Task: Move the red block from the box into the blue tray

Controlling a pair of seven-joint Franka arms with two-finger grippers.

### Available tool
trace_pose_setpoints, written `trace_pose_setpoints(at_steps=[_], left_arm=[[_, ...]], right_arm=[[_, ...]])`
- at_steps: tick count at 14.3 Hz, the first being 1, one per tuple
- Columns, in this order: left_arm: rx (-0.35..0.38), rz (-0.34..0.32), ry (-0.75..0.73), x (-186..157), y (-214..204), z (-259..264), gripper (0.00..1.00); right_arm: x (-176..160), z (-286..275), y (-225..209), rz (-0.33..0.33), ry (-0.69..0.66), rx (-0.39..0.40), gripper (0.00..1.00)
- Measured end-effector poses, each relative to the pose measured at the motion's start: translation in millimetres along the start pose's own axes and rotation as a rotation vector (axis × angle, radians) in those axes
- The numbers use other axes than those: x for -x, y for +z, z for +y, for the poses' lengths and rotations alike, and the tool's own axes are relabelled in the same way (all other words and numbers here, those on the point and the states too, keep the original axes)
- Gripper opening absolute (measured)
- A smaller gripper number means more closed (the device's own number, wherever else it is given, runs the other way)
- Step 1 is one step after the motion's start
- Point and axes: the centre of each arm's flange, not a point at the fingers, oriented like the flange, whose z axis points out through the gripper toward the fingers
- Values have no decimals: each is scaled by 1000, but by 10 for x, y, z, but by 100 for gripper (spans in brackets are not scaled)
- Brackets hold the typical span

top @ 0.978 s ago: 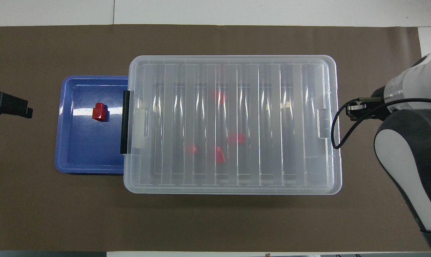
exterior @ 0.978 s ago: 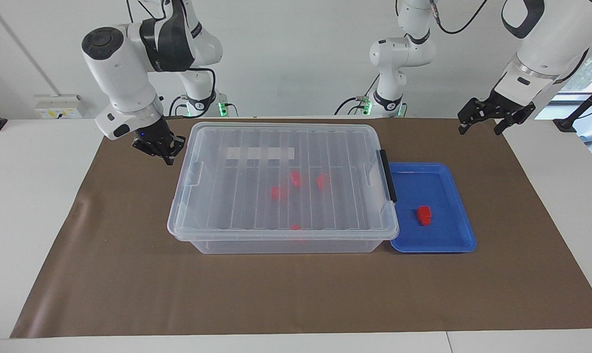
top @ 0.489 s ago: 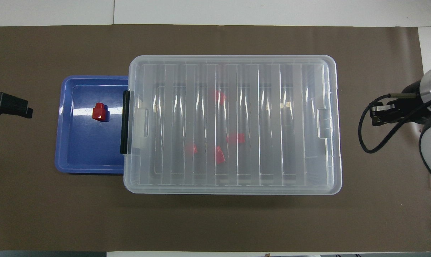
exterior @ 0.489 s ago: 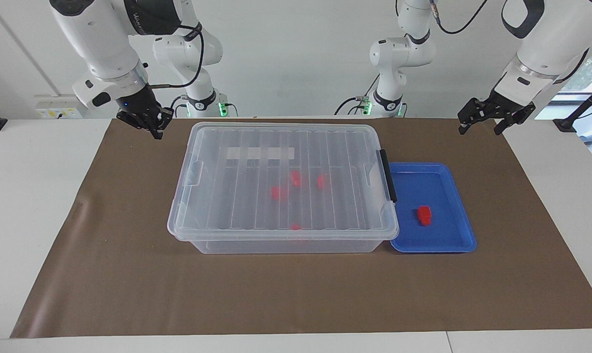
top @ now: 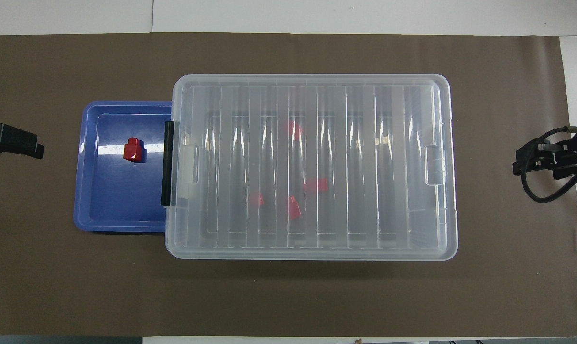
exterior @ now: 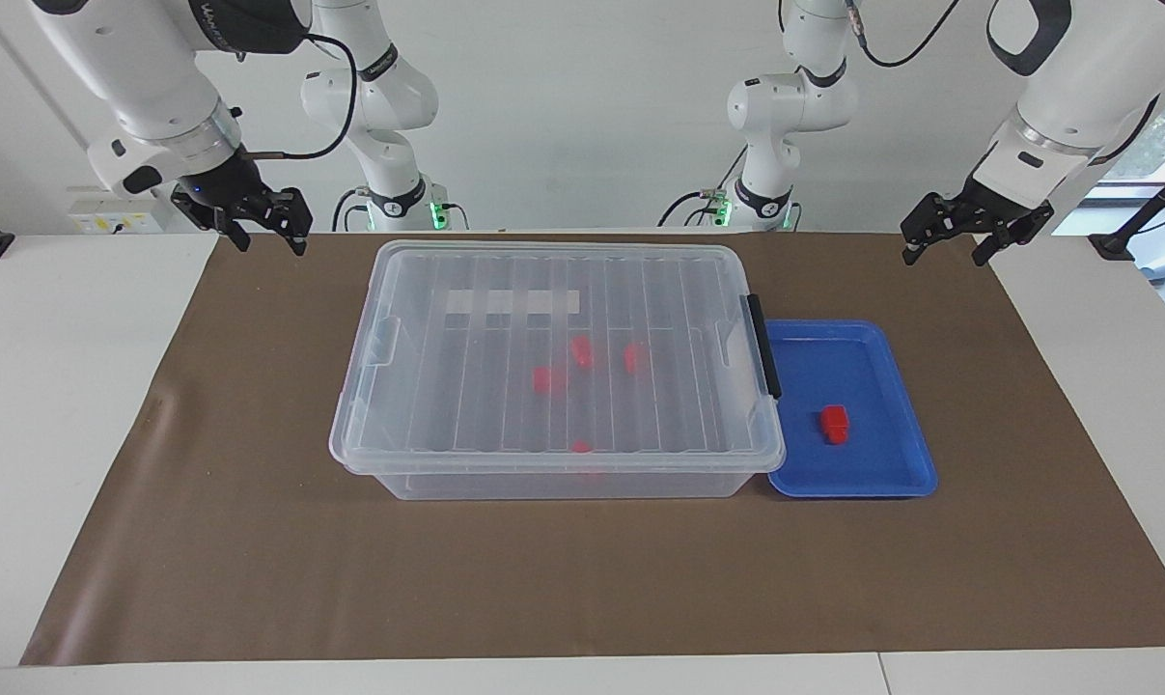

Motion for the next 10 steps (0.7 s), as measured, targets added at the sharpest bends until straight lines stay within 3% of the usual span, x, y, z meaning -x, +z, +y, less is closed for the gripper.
trace_pose_setpoints(at_steps=[1,10], left_arm=[[0,0,0,0,0,0,100],[0,0,0,0,0,0,100]], right_arm=[[-4,34,-3,2,0,-1,100],[-72,96,71,23,11,-4,100]])
